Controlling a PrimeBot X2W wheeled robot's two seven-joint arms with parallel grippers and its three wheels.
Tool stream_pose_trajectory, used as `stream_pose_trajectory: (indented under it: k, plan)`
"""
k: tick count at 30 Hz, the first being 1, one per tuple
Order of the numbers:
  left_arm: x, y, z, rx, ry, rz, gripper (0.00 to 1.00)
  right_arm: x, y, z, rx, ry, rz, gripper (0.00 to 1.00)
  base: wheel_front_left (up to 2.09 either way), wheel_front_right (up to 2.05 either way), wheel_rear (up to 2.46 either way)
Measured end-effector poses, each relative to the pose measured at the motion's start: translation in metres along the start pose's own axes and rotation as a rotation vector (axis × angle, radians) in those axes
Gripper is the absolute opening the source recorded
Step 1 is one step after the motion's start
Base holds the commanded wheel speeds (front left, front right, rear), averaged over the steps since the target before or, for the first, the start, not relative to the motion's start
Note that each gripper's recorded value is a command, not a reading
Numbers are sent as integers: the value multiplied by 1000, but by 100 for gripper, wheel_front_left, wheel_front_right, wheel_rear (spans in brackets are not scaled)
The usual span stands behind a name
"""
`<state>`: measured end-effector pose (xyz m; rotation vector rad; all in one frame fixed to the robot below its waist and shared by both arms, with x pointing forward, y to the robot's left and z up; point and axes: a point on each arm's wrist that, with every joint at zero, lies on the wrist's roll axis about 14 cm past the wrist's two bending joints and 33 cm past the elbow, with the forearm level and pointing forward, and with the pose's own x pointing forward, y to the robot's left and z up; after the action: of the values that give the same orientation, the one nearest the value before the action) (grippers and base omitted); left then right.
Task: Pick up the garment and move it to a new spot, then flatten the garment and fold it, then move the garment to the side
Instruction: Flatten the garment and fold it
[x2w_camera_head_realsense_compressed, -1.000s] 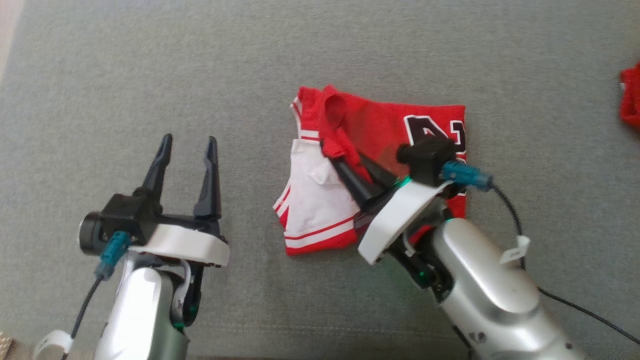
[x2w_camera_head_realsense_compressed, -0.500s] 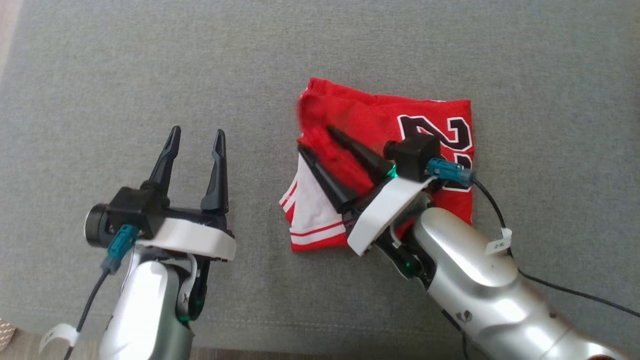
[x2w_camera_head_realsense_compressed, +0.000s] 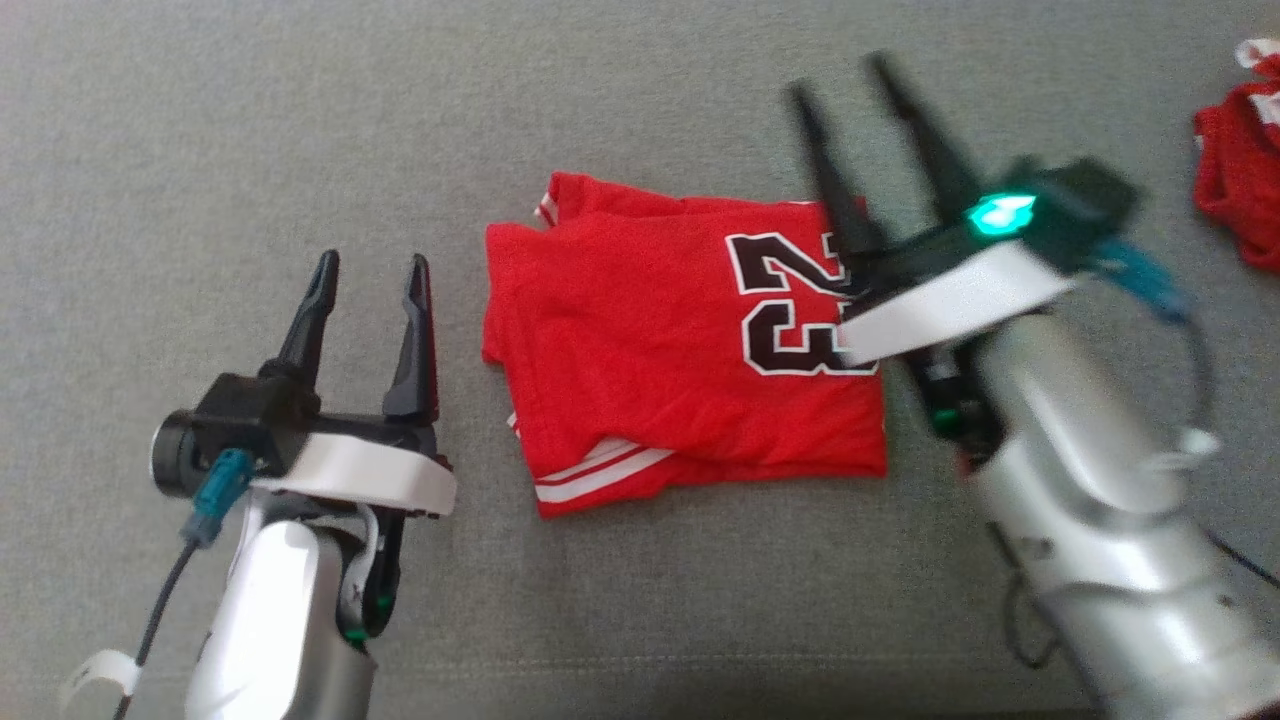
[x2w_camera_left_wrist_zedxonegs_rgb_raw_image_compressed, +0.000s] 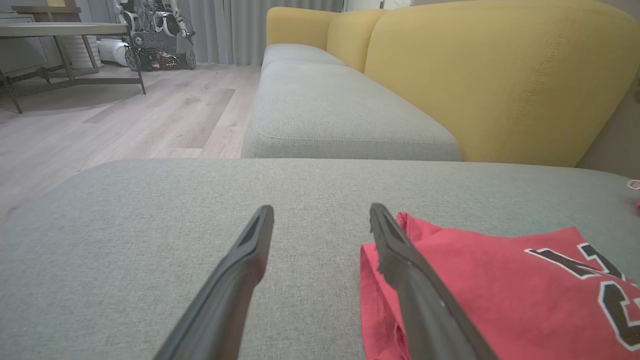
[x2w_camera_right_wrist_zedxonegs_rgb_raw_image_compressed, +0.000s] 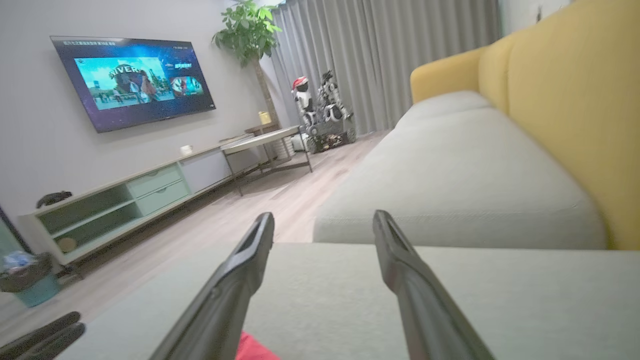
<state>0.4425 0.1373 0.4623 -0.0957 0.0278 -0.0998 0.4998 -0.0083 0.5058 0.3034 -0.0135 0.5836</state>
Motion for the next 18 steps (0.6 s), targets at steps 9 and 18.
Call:
stream_pose_trajectory:
  k: [9,18]
  plan:
    - [1,7,15,3,-39,20,100,-86,-91,36,-225,-54,-301,100,0,0,0]
    - [-26,17,9,19,-8,47,100,-140,-84,45,-266,-21,-392,100,0,0,0]
